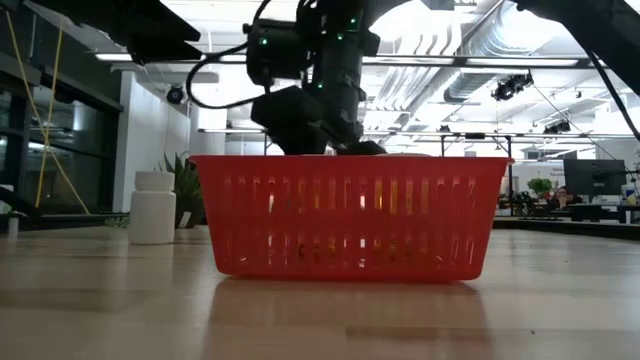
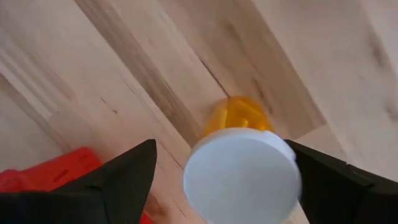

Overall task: Pick and place pill bottles into a basket
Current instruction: Put the orange pill bottle into the red bin

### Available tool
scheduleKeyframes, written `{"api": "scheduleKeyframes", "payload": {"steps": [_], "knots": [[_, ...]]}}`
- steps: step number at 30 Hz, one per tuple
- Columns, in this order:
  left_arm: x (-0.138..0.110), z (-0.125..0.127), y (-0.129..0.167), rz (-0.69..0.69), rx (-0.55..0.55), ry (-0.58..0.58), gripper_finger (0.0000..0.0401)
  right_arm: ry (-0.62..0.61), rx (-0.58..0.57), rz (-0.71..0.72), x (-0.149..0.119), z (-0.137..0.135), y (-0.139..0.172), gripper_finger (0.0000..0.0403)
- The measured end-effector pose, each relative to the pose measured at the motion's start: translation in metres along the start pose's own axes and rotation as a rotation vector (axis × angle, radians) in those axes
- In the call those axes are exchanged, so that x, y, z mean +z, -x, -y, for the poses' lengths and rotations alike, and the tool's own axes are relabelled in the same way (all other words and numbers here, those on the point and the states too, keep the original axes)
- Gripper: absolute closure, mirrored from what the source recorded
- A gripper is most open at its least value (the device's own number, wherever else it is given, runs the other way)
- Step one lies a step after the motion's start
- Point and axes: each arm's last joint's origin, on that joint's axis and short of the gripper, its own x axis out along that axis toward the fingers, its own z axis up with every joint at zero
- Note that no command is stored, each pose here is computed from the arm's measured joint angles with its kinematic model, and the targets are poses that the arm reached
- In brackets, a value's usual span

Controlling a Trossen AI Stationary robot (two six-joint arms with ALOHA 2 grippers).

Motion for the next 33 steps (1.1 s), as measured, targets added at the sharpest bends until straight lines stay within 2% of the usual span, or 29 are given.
{"api": "scheduleKeyframes", "payload": {"steps": [10, 21, 27, 33], "knots": [[0.0, 0.0, 0.0, 0.0, 0.0, 0.0, 0.0094, 0.003, -0.013, -0.005, -0.002, -0.004, -0.008, 0.0128], [0.0, 0.0, 0.0, 0.0, -0.006, 0.003, 0.0094, -0.009, -0.024, -0.016, 0.0, 0.002, -0.007, 0.0226], [0.0, 0.0, 0.0, 0.0, -0.006, 0.003, 0.0094, 0.007, -0.035, -0.011, 0.001, 0.002, 0.005, 0.0224], [0.0, 0.0, 0.0, -0.001, -0.008, -0.003, 0.0094, 0.043, -0.056, 0.002, 0.001, -0.009, 0.04, 0.0189]]}}
